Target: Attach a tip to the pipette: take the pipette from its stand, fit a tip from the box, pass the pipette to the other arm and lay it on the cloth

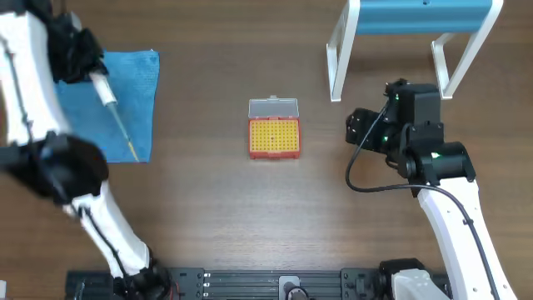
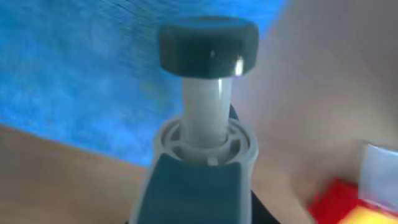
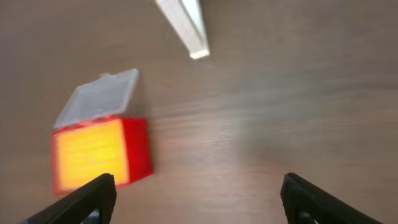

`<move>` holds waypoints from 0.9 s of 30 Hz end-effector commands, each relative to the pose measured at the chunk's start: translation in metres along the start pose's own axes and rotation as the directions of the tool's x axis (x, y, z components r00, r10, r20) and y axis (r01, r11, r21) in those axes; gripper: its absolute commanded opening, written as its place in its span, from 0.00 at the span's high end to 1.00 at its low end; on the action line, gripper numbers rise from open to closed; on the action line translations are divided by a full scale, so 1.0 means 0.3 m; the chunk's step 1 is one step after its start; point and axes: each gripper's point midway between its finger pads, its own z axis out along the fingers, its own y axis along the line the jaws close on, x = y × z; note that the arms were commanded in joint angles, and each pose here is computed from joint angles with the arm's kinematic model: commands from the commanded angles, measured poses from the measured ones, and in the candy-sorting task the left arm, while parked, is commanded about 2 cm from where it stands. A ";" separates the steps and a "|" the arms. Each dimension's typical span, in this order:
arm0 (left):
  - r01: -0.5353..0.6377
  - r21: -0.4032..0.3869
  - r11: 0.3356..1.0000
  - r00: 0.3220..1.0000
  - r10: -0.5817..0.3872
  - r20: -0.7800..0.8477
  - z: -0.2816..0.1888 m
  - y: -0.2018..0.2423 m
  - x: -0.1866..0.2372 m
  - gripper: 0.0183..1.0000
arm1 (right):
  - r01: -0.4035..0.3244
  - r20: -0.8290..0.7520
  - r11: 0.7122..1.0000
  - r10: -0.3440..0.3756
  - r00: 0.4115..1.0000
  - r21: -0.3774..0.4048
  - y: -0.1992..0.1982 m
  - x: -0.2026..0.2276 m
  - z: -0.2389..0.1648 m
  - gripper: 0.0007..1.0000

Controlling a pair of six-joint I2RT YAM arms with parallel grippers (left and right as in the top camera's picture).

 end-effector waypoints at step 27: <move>-0.399 -0.204 0.894 0.915 0.404 -0.022 0.511 0.224 -0.325 0.99 | -0.225 -0.049 0.969 0.231 0.972 0.097 0.098 0.124 0.031 0.14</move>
